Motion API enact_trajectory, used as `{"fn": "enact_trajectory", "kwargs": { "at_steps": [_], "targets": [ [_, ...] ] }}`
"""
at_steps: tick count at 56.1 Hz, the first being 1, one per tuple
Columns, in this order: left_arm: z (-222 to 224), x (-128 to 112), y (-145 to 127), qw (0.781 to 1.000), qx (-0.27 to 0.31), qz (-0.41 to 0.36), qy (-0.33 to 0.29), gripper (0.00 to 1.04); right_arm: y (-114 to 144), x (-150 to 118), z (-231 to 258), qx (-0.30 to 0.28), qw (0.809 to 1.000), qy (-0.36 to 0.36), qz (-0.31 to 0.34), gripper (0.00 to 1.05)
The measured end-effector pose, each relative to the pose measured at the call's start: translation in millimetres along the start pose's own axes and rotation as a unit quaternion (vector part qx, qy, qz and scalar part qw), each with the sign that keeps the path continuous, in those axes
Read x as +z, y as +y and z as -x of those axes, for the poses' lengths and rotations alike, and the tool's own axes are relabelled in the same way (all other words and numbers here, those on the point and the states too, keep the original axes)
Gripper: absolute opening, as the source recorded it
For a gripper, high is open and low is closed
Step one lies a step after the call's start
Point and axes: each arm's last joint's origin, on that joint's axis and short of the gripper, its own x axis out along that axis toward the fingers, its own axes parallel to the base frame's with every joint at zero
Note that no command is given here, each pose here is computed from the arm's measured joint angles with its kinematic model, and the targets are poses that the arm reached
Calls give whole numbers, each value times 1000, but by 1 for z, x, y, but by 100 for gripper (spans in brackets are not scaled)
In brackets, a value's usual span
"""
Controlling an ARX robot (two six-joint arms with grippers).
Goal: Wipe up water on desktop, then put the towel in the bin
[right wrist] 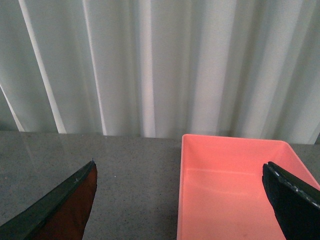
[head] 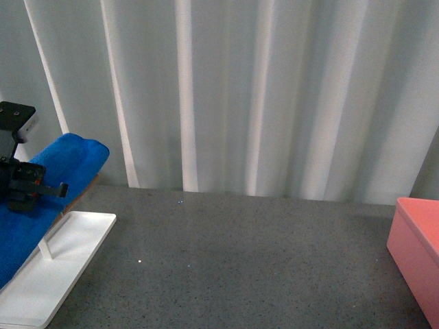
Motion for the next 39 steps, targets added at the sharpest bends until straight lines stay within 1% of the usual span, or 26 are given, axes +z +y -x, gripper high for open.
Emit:
{"fn": "enact_trajectory", "kwargs": {
  "at_steps": [4, 6, 14, 18, 25, 31, 34, 35, 37, 39],
  "targets": [
    [4, 2, 0, 1000, -8, 4, -4, 9, 0, 0, 0, 0, 1000, 0, 0, 98],
    [6, 3, 0, 1000, -12, 8, -6, 6, 0, 0, 0, 0, 1000, 0, 0, 98],
    [20, 11, 1, 999, -33, 27, -26, 6, 0, 0, 0, 0, 1000, 0, 0, 98],
    [32, 19, 1, 997, -50, 42, -45, 6, 0, 0, 0, 0, 1000, 0, 0, 98],
    [56, 30, -8, 989, -107, 69, -78, 6, 0, 0, 0, 0, 1000, 0, 0, 98],
    [76, 33, -26, 975, -174, 89, -107, 6, 0, 0, 0, 0, 1000, 0, 0, 98],
    [89, 33, -39, 962, -220, 99, -126, 6, 0, 0, 0, 0, 1000, 0, 0, 98],
    [91, 33, -42, 960, -226, 99, -130, 6, 0, 0, 0, 0, 1000, 0, 0, 98],
    [100, 33, -52, 949, -260, 108, -142, 6, 0, 0, 0, 0, 1000, 0, 0, 98],
    [106, 32, -59, 940, -283, 112, -151, 6, 0, 0, 0, 0, 1000, 0, 0, 98]
  ]
}}
